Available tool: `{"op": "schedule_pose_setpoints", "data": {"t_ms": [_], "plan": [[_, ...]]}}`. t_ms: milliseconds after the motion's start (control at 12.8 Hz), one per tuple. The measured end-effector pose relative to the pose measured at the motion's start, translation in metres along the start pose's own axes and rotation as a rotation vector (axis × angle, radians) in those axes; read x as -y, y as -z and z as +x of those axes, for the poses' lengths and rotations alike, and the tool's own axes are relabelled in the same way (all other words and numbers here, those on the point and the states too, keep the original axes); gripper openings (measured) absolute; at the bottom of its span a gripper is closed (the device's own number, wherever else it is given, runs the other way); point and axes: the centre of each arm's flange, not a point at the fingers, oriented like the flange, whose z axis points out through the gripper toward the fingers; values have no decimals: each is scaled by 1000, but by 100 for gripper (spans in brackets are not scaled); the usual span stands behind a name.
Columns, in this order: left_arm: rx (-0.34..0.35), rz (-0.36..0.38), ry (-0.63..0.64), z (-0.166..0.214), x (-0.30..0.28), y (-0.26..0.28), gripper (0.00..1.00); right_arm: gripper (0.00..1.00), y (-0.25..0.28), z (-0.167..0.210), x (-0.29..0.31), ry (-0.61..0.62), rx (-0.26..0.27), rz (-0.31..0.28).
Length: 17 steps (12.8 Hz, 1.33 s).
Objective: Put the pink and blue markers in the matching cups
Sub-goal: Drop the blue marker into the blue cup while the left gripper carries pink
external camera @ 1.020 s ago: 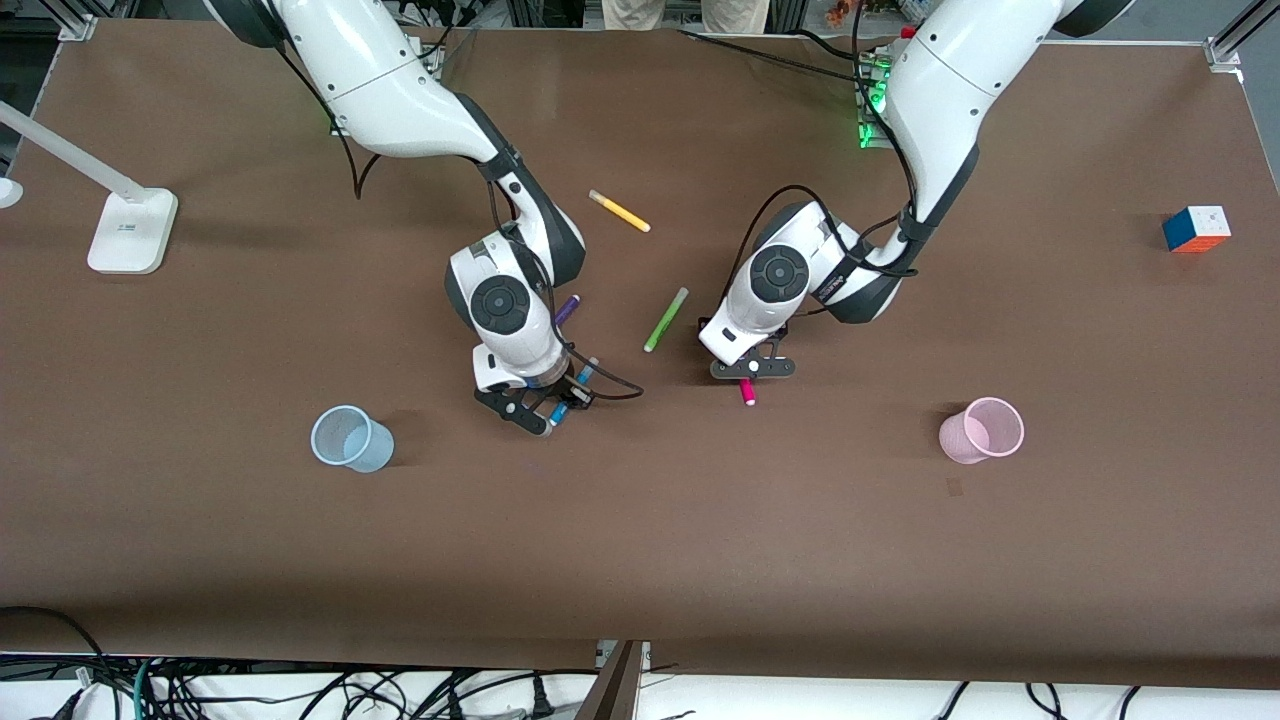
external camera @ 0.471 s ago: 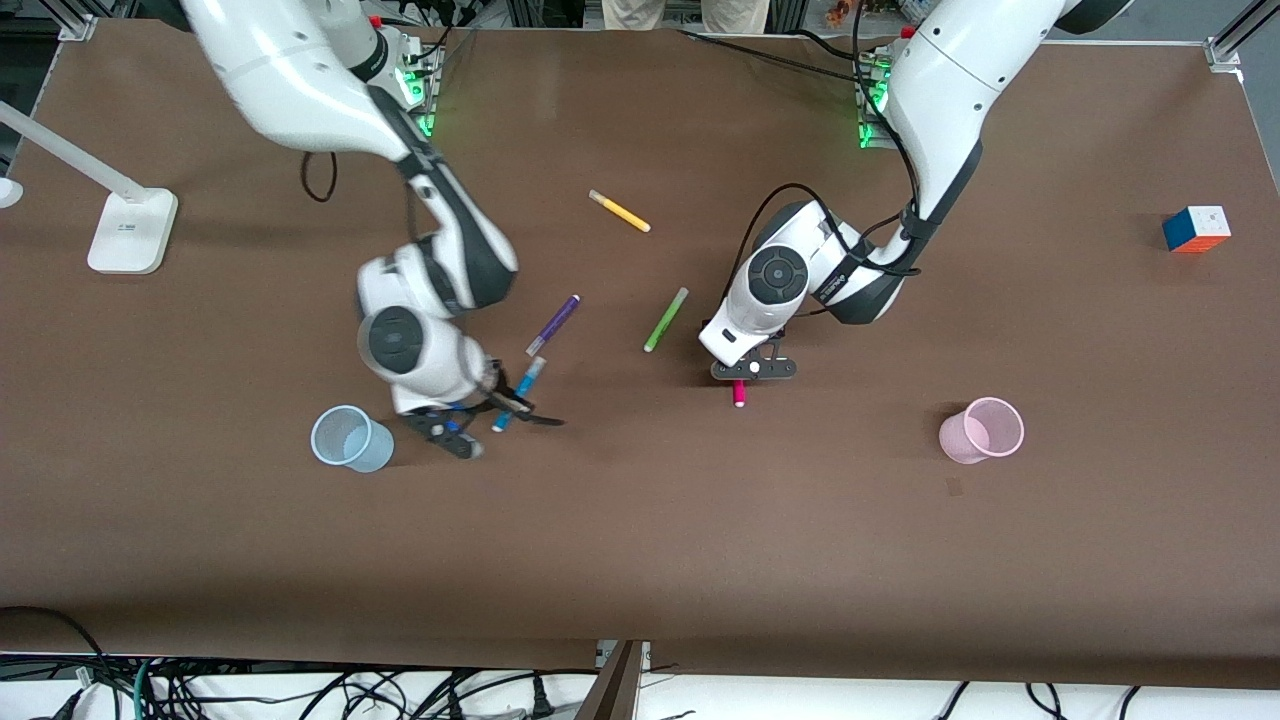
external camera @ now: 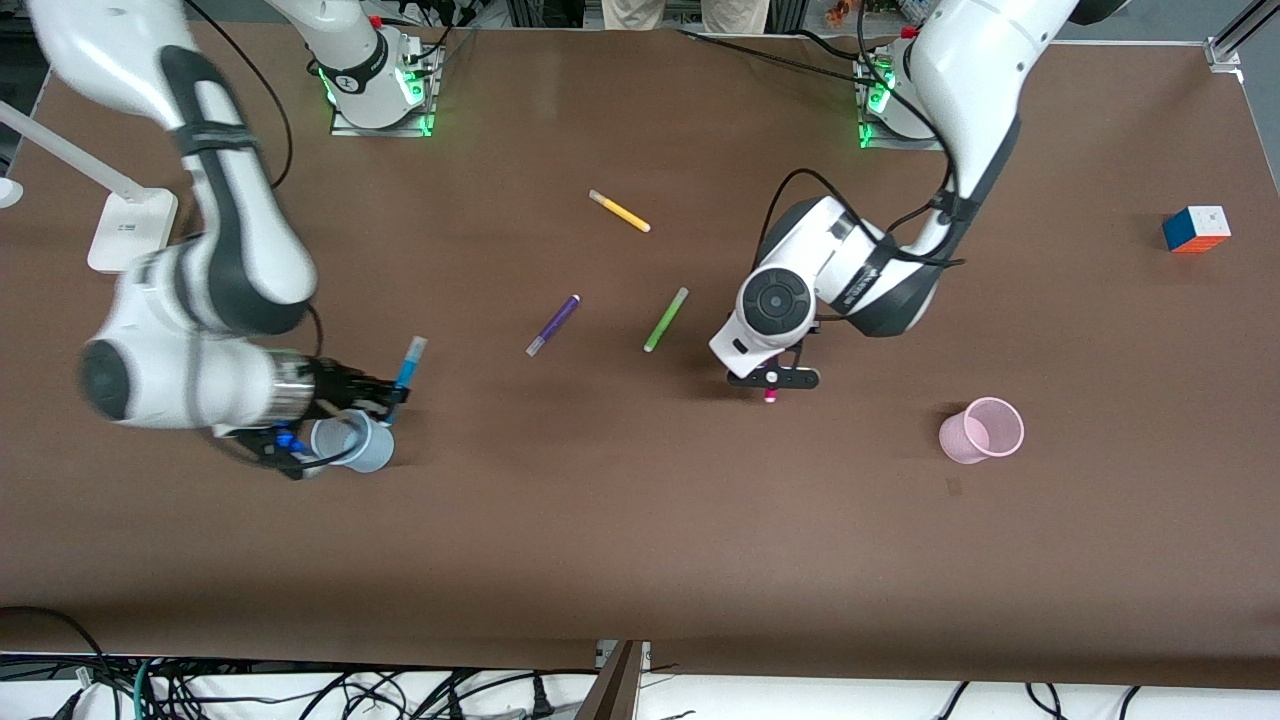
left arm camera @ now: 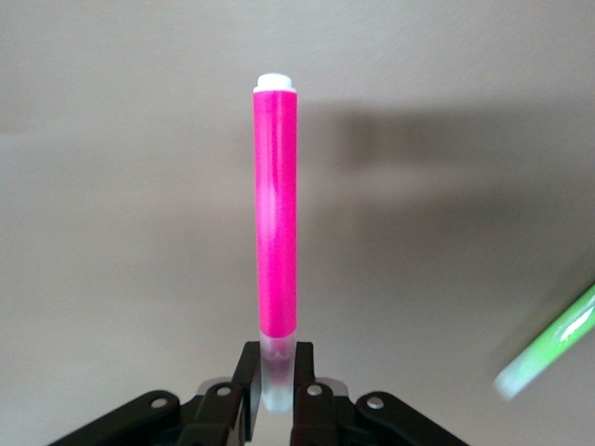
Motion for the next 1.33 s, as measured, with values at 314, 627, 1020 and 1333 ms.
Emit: {"op": "schedule_pose_setpoints", "data": {"t_ms": [314,627,1020,1333], "plan": [[111,60,-177,21,92,15,18,18,1,59,-93,-46,141,264],[134,335,-409,36,155,16,18,18,-24,84,-127,-117,212,395],[345,639,-691,34,191,26,18,18,-53,102,-159,-189,281,471],[478,805,-817,46,222,29,18,24,-54,107,-159,-188,278,477]]}}
